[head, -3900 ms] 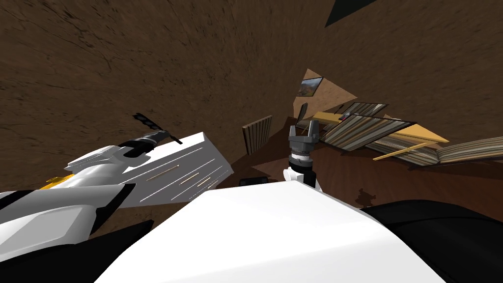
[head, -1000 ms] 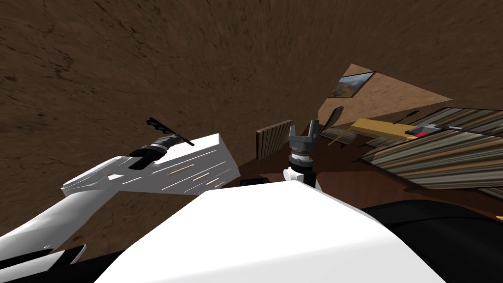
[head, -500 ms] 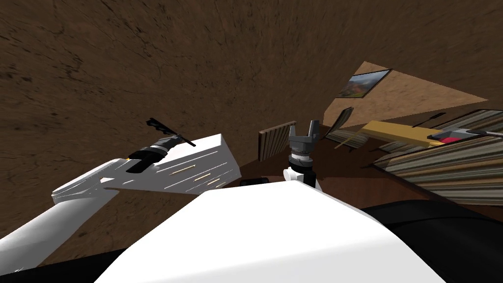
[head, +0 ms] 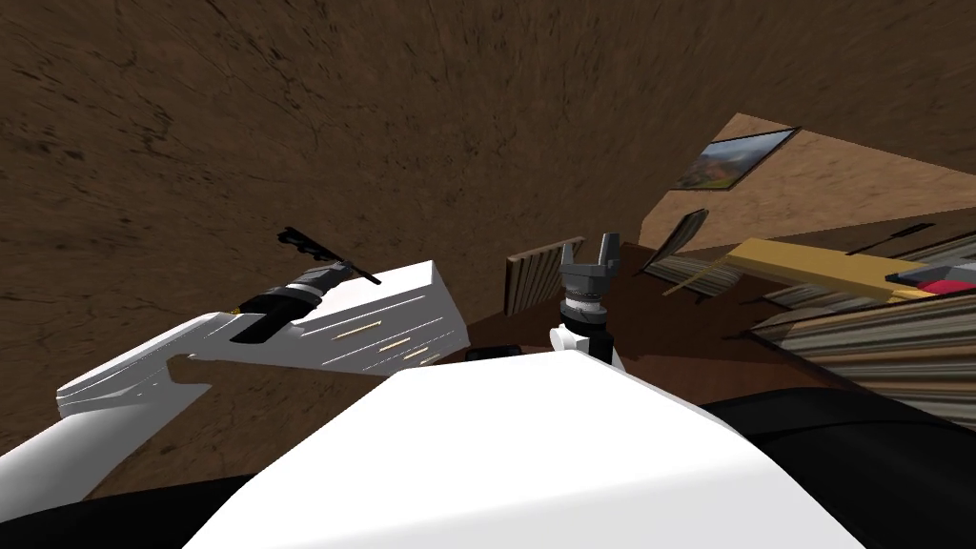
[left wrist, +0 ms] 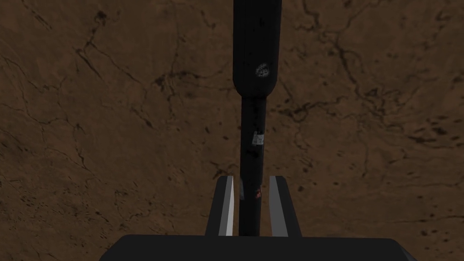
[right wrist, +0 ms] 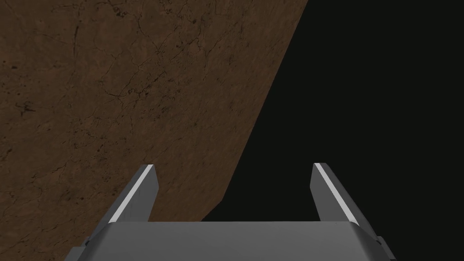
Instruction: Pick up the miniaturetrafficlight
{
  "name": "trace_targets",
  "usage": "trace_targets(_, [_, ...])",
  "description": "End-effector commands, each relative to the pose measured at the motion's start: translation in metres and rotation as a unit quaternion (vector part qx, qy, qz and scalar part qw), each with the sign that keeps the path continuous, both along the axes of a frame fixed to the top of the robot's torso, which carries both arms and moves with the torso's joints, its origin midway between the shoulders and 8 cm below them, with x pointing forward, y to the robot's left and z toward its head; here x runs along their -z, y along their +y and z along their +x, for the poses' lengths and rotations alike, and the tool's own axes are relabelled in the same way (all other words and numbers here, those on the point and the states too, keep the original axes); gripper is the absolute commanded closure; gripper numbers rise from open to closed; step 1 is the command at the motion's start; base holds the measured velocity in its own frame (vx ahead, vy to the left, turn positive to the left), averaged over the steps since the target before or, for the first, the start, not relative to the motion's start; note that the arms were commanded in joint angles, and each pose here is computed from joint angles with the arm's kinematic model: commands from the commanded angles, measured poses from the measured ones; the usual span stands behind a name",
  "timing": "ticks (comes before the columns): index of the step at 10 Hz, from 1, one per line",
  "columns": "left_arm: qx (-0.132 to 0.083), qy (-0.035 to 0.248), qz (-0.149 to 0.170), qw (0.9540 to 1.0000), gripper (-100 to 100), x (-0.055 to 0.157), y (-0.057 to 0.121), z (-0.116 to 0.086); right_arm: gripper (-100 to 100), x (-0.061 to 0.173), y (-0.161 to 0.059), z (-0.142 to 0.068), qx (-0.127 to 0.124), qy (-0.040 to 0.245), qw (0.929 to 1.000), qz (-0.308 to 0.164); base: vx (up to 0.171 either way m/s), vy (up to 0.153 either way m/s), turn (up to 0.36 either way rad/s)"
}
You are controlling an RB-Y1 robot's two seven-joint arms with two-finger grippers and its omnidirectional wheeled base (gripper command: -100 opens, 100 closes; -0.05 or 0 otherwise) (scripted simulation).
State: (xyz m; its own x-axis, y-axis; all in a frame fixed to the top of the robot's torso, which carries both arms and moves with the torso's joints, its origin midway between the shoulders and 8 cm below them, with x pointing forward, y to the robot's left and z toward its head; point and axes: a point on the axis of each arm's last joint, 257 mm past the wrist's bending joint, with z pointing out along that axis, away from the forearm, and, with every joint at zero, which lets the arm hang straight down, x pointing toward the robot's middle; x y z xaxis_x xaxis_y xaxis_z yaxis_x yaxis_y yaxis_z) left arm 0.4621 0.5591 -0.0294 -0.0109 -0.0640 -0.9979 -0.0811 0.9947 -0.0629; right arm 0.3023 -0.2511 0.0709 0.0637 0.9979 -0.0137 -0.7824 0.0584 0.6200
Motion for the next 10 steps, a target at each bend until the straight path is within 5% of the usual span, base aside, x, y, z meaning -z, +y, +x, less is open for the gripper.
trace_targets(1, [0.023, -0.001, 0.0, 0.9997, 100, -0.002, -0.022, 0.0, 0, 0.0, 0.0, 0.0, 0.0, 0.0, 1.0, 0.0, -0.009, 0.007, -0.013])
trace_targets(2, [0.026, -0.002, 0.0, 0.9997, 100, -0.003, -0.025, 0.001, 0, 0.0, 0.0, 0.0, 0.0, 0.0, 1.0, 0.0, -0.013, 0.001, -0.005])
trace_targets(3, [0.003, -0.004, 0.001, 1.0, 100, -0.011, -0.014, -0.009, 0, 0.0, 0.0, 0.0, 0.0, 0.0, 1.0, 0.0, 0.114, -0.003, 0.289])
trace_targets(8, [0.047, 0.002, 0.005, 0.9989, 100, -0.011, -0.062, -0.019, 0, 0.0, 0.0, 0.0, 0.0, 0.0, 1.0, 0.0, 0.041, 0.01, 0.025])
trace_targets(9, [0.023, 0.002, 0.008, 0.9997, 100, -0.017, -0.051, -0.029, 0, 0.0, 0.0, 0.0, 0.0, 0.0, 1.0, 0.0, 0.117, 0.015, 0.299])
trace_targets(10, [0.03, -0.001, 0.012, 0.9995, 100, -0.023, -0.06, -0.032, 0, 0.0, 0.0, 0.0, 0.0, 0.0, 1.0, 0.0, 0.149, 0.015, 0.179])
